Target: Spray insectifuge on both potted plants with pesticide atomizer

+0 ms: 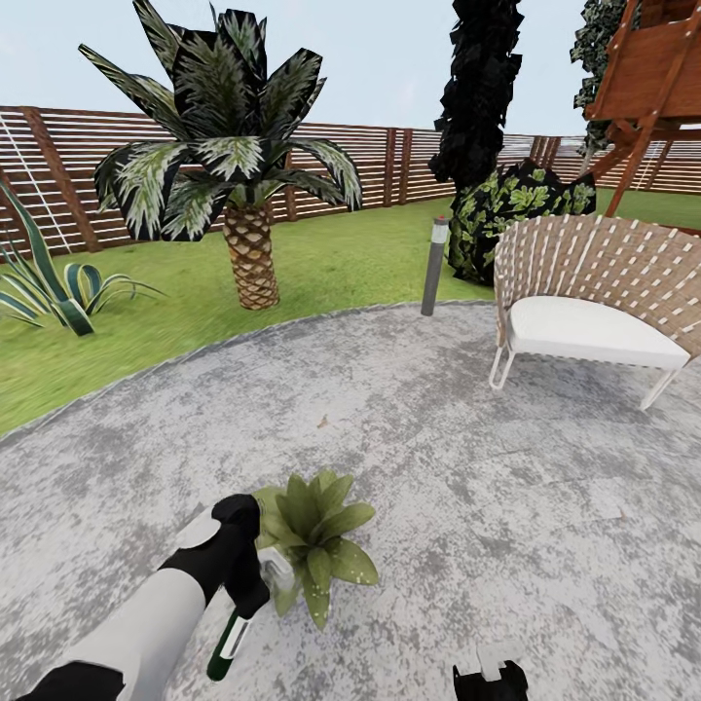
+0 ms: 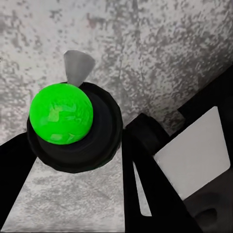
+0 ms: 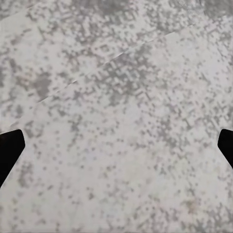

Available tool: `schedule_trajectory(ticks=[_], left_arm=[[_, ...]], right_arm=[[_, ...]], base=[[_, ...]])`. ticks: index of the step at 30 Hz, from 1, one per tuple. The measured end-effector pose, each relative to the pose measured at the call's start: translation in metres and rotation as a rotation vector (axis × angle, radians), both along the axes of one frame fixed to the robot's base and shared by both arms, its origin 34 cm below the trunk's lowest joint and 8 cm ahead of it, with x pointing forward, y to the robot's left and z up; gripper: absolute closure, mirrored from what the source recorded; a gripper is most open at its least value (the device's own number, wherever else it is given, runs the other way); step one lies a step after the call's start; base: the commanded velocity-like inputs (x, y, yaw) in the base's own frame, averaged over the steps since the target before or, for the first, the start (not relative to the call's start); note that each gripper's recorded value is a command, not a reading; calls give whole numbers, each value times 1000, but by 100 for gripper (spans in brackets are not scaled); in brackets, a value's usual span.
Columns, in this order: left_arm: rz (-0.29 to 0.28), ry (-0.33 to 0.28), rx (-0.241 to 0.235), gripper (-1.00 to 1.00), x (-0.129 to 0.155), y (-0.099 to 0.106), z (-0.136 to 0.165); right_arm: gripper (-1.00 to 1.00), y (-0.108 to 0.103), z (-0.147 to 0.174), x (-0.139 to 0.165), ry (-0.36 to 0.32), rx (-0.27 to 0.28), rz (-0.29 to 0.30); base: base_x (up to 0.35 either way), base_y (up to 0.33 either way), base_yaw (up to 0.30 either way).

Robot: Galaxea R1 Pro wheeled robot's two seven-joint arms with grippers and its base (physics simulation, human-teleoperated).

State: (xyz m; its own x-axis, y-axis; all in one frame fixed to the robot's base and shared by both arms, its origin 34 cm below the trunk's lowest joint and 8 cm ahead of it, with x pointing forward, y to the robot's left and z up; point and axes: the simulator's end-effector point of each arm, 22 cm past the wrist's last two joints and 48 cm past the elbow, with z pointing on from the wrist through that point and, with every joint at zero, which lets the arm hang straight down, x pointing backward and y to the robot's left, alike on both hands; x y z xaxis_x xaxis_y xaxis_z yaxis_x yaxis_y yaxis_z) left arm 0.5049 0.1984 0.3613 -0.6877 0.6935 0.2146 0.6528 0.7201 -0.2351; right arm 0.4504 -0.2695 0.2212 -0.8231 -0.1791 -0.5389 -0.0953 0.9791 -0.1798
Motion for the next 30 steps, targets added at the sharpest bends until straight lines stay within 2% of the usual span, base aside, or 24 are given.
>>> schedule_trajectory(ticks=[2, 5, 10, 12, 23, 26, 30], left_arm=[[1, 7, 5, 100, -3, 3, -2], [-5, 10, -3, 100, -4, -5, -2], [-36, -2, -56, 100, -2, -45, 5], [-39, -4, -57, 100, -2, -47, 5], [-26, 8, -32, 100, -5, -29, 0], [-30, 3, -41, 100, -4, -35, 2], [-46, -16, -70, 100, 4, -57, 10]], right_arm=[[-100, 0, 0, 0, 0, 0, 0], [-100, 0, 0, 0, 1, 0, 0], [-100, 0, 0, 0, 0, 0, 0], [-100, 0, 0, 0, 1, 0, 0], [-100, 0, 0, 0, 0, 0, 0], [-100, 0, 0, 0, 1, 0, 0], [-100, 0, 0, 0, 0, 0, 0]], base=[[0, 0, 0], [0, 0, 0], [0, 0, 0], [0, 0, 0], [0, 0, 0], [0, 0, 0], [0, 0, 0]])
